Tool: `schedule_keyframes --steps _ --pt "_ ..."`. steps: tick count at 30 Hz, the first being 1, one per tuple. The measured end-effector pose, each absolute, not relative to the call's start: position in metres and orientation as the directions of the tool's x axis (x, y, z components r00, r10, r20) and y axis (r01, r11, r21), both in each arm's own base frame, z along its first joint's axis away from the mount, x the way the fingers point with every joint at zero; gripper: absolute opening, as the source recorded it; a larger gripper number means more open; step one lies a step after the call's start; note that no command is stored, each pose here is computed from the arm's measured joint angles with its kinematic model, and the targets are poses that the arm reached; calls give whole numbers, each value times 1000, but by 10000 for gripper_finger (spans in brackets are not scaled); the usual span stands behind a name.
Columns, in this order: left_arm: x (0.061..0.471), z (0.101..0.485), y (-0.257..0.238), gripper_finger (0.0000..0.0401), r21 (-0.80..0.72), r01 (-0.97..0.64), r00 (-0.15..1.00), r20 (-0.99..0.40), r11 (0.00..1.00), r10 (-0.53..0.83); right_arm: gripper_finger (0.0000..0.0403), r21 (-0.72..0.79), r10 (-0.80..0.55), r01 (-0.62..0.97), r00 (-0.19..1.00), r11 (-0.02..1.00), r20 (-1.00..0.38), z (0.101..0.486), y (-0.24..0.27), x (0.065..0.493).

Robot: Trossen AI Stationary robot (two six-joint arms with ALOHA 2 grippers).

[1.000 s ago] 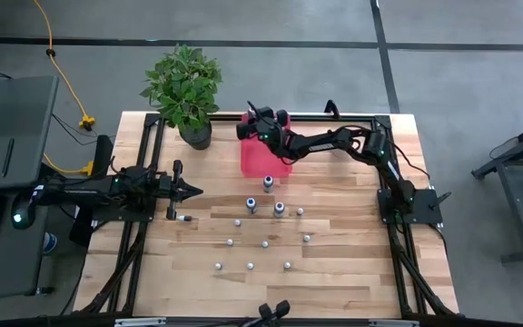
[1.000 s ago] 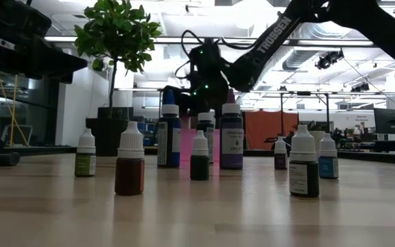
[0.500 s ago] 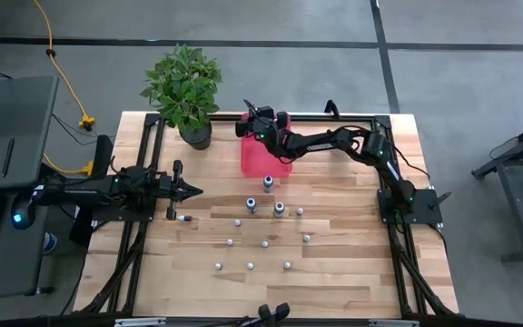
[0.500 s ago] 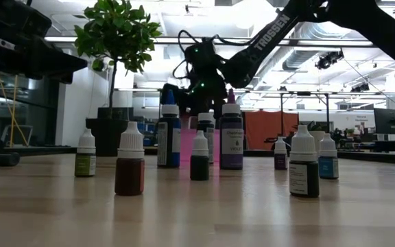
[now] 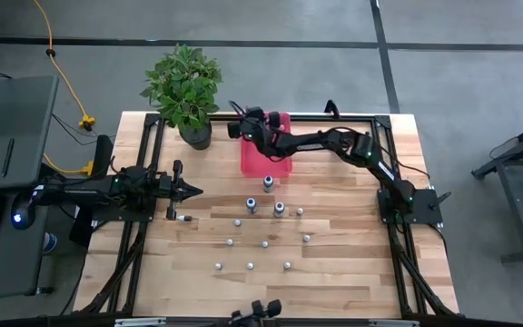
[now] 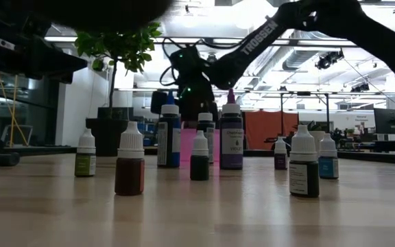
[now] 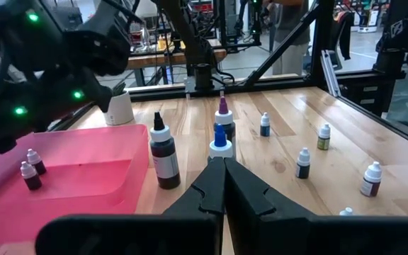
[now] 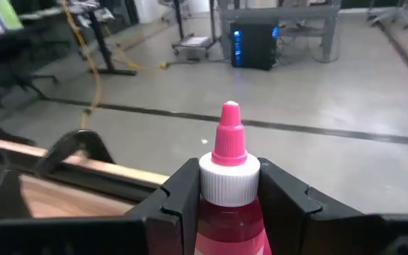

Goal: Pick & Place food coloring
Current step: Put the pink food coloring bottle into the pink bin

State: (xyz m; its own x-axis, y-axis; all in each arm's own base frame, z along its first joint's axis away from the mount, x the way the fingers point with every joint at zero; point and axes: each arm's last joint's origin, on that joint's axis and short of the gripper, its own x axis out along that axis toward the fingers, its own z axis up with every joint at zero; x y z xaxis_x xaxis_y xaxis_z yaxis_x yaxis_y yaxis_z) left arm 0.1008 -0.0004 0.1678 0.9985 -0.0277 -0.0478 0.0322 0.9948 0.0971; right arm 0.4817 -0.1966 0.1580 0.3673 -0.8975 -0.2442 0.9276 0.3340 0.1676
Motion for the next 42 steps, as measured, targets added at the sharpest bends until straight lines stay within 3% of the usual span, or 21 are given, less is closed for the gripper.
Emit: schedule_keyframes --steps 17,38,42 --pt "101 168 0 0 98 32 998 -48 995 -28 115 206 -896 945 311 255 -316 151 -205 475" --pt "101 168 0 0 97 32 998 -48 995 -28 120 224 -905 941 314 255 -289 166 -205 474" --pt "101 168 0 0 97 32 998 -48 995 -28 121 268 -869 915 378 300 -318 165 -206 475"
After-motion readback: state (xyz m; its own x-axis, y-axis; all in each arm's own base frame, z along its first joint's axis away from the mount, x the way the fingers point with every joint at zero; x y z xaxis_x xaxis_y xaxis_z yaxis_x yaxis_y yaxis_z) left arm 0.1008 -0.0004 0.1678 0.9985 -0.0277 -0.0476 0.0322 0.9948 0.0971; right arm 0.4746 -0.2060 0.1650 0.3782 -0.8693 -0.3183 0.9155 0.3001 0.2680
